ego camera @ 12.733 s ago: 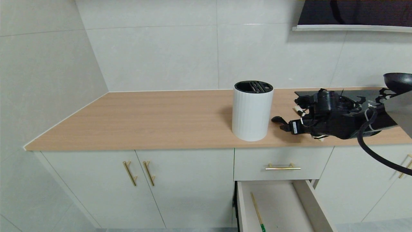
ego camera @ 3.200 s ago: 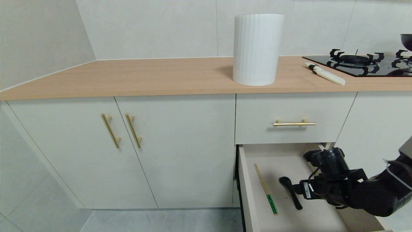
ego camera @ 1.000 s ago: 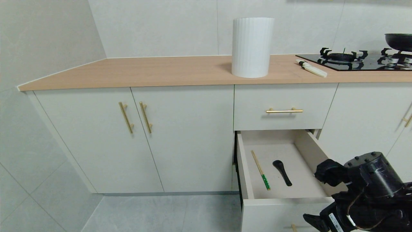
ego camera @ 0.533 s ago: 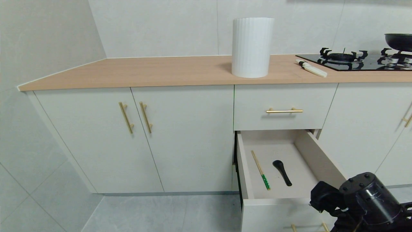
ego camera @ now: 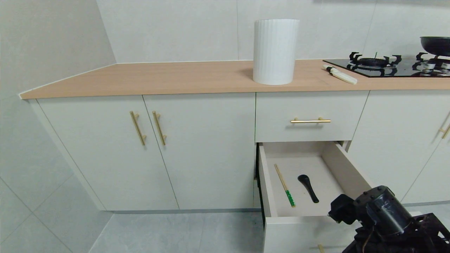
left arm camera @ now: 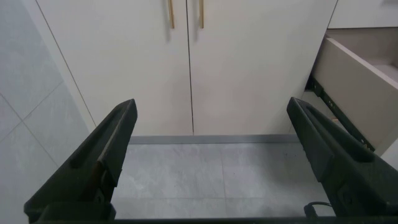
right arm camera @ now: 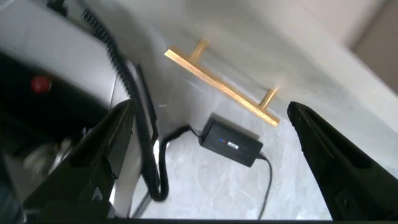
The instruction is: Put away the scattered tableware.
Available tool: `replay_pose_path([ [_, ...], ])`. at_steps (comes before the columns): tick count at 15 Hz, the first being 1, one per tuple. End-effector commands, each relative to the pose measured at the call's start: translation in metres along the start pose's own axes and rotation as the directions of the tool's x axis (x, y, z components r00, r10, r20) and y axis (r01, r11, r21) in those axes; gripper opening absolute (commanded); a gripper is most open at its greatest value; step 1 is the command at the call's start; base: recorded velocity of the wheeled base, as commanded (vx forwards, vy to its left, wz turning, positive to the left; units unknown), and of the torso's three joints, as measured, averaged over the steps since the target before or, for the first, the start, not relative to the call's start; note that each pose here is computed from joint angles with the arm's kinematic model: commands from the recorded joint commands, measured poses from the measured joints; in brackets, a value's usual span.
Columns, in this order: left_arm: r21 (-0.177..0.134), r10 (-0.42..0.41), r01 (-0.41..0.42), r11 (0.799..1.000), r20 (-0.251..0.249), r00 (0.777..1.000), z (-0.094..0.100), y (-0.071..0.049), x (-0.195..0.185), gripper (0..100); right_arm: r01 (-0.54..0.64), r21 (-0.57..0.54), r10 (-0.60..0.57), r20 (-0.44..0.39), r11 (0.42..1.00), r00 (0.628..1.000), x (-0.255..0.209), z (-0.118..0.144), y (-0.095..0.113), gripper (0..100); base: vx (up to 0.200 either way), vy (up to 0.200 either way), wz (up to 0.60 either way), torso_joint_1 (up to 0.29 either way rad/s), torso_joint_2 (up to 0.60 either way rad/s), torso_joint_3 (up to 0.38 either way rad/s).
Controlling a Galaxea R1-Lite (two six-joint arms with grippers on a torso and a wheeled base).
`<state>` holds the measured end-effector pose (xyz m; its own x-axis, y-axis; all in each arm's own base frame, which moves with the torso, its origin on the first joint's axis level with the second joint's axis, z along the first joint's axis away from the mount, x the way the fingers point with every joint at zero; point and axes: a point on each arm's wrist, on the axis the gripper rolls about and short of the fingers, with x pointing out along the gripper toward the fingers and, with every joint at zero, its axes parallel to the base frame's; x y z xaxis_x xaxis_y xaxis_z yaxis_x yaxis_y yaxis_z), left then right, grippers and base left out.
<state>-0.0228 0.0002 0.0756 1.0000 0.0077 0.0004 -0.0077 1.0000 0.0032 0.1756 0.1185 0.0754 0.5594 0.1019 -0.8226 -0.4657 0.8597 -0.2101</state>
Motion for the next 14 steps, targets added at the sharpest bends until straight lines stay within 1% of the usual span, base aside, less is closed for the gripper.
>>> replay_pose_path([
  [1,0.001,0.0,0.0,1.0,0.0,1.0,0.0,0.0,0.0,100,0.042,0.039,-0.041,-0.037,0.998,0.998,0.017,0.003,0.0,100,0.0,0.0,0.0,0.0,0.0,0.0],
  [3,0.001,0.0,0.0,1.0,-0.002,1.0,0.0,0.0,0.0,100,0.097,0.068,-0.094,-0.053,0.993,0.994,0.028,0.005,-0.004,100,0.0,0.0,0.0,0.0,0.0,0.0],
  [5,0.0,0.0,0.0,1.0,-0.002,1.0,0.0,0.0,0.0,100,0.122,0.1,-0.118,-0.038,0.988,0.992,0.035,0.011,-0.009,100,0.0,0.0,0.0,0.0,0.0,0.0],
  [8,0.0,0.0,0.0,1.0,-0.002,1.0,0.0,0.0,0.0,100,0.146,0.189,-0.144,-0.021,0.971,0.989,0.046,0.021,-0.012,100,0.0,0.0,0.0,0.0,0.0,0.0],
  [10,0.0,0.0,0.0,1.0,-0.002,1.0,0.0,0.0,0.0,100,0.179,0.284,-0.183,-0.014,0.942,0.983,0.056,0.033,-0.015,100,0.0,0.0,0.0,0.0,0.0,0.0],
  [12,0.0,0.0,0.0,1.0,-0.002,1.0,0.0,0.0,0.0,100,0.187,0.362,-0.2,-0.001,0.913,0.98,0.063,0.043,-0.022,100,0.0,0.0,0.0,0.0,0.0,0.0],
  [14,0.001,0.0,0.0,1.0,-0.002,1.0,0.0,0.0,0.0,100,0.178,0.414,-0.209,0.032,0.893,0.977,0.065,0.051,-0.026,100,0.0,0.0,0.0,0.0,0.0,0.0],
])
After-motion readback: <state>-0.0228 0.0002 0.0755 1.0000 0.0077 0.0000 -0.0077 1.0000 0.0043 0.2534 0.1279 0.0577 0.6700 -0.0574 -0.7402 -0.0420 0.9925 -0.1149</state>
